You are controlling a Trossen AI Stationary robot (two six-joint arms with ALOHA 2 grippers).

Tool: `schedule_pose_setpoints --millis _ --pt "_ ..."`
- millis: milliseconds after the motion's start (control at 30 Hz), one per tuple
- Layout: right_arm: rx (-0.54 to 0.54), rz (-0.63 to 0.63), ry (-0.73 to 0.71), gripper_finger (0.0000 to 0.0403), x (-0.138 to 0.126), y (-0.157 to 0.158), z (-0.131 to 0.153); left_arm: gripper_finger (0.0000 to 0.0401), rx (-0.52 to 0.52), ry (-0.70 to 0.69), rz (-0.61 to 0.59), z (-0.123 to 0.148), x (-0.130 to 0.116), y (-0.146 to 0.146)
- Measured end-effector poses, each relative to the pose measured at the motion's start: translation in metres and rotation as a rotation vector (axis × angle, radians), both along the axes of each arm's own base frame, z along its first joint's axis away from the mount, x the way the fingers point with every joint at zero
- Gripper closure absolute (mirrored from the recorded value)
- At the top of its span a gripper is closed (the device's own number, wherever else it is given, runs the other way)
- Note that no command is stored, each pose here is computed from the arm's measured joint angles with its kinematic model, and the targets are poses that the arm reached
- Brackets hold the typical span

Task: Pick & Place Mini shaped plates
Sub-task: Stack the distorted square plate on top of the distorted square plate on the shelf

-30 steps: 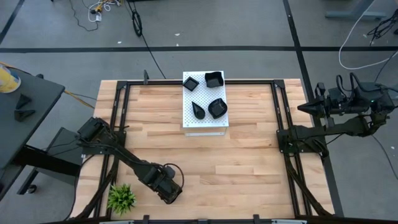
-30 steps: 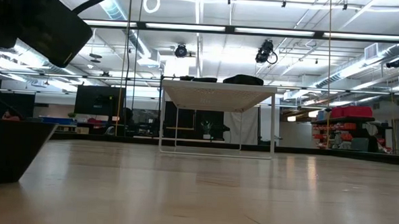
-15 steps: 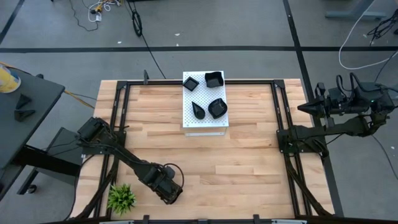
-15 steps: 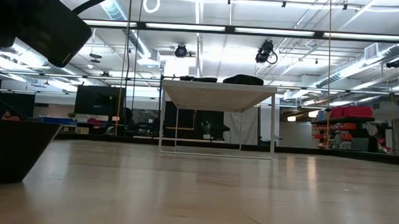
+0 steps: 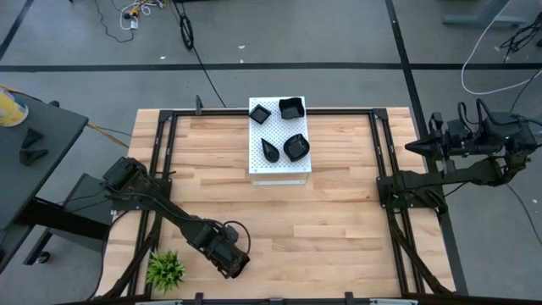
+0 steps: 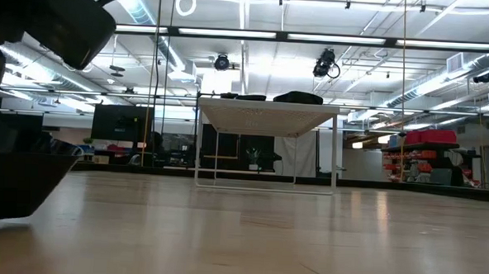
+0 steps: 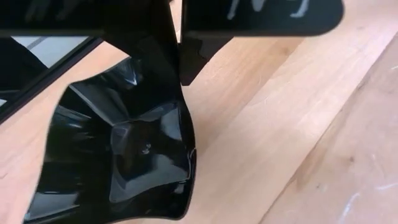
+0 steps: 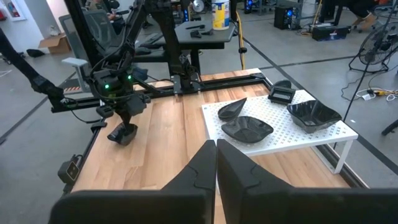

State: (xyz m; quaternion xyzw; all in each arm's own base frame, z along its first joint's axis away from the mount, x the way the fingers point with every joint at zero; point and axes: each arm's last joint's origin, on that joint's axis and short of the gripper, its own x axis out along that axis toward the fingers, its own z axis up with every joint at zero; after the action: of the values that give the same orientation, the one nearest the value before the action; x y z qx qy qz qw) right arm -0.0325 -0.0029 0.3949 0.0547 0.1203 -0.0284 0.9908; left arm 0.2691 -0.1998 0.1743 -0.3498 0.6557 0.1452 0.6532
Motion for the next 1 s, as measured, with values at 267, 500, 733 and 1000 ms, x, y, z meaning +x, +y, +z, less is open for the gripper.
schedule_pose_setpoints --millis 267,500,733,1000 --pt "0.000 0.000 0.000 0.0384 0.000 0.000 0.000 0.0396 -0.035 -0.016 0.013 0.011 0.000 0.004" --pt "0.000 0.000 0.000 0.0384 0.000 0.000 0.000 0.0397 -0.071 -0.040 0.030 0.026 -0.001 0.012" --pt "0.000 0.000 0.000 0.0384 0.000 0.000 0.000 0.0394 -0.114 -0.089 0.082 0.050 0.000 0.033" --pt "0.000 0.000 0.000 0.0384 0.000 0.000 0.000 0.0394 -0.163 -0.179 0.270 0.082 0.007 0.078"
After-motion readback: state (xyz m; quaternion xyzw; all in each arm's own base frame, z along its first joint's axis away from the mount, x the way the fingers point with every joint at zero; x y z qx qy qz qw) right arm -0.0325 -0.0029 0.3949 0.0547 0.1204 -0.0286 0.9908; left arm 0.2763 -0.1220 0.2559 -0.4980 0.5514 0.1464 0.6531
